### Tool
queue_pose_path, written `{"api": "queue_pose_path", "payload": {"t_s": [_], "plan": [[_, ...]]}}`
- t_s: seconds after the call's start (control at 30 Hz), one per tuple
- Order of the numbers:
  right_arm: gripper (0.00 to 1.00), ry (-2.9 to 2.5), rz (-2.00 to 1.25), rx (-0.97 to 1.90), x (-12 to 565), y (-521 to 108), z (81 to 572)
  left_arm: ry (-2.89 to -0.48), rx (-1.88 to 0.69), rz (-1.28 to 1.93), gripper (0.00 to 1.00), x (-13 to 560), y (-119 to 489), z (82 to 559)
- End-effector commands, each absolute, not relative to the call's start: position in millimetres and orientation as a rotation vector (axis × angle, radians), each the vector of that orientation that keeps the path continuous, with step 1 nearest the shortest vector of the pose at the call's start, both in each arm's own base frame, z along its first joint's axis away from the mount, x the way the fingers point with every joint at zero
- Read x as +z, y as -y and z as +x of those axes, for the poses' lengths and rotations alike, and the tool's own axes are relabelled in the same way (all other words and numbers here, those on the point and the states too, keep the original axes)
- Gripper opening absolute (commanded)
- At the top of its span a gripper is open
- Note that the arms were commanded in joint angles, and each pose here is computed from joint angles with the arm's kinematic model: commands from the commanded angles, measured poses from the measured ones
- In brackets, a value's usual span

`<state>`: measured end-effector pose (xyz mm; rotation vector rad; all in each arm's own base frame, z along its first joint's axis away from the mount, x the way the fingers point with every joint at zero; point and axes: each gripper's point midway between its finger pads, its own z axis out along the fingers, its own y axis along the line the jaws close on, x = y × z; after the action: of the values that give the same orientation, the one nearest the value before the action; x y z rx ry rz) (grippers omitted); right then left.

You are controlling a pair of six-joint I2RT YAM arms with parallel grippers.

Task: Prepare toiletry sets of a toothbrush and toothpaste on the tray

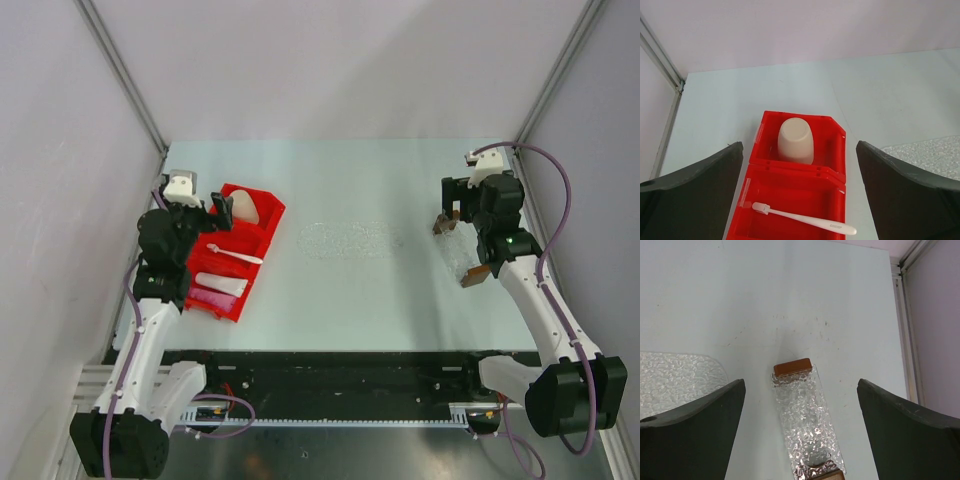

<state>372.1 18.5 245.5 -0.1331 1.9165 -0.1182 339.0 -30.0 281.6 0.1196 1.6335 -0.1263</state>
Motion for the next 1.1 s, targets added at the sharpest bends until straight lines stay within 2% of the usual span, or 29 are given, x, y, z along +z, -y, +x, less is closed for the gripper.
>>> {"api": "queue_pose_path", "payload": {"t_s": [0.0,0.57,0.8,1.07], "plan": [[1.0,-1.861,-0.134,-0.134,269.1,-17.7,374.6,-1.587,-0.141,0.129,1.0,292.9,31.5,336.8],[0.99,-1.927,-0.246,-0.111,254.6,-20.4,372.0,-1.586,-0.142,0.256,1.0,288.1,41.9,335.4],[1.0,-2.112,-0.336,-0.081,222.3,-11.6,362.2,-1.594,-0.188,0.296,1.0,285.9,51.0,333.5],[1.0,-2.378,-0.497,-0.035,156.6,-6.1,345.8,-1.604,-0.199,0.306,1.0,282.6,53.0,334.6]]}}
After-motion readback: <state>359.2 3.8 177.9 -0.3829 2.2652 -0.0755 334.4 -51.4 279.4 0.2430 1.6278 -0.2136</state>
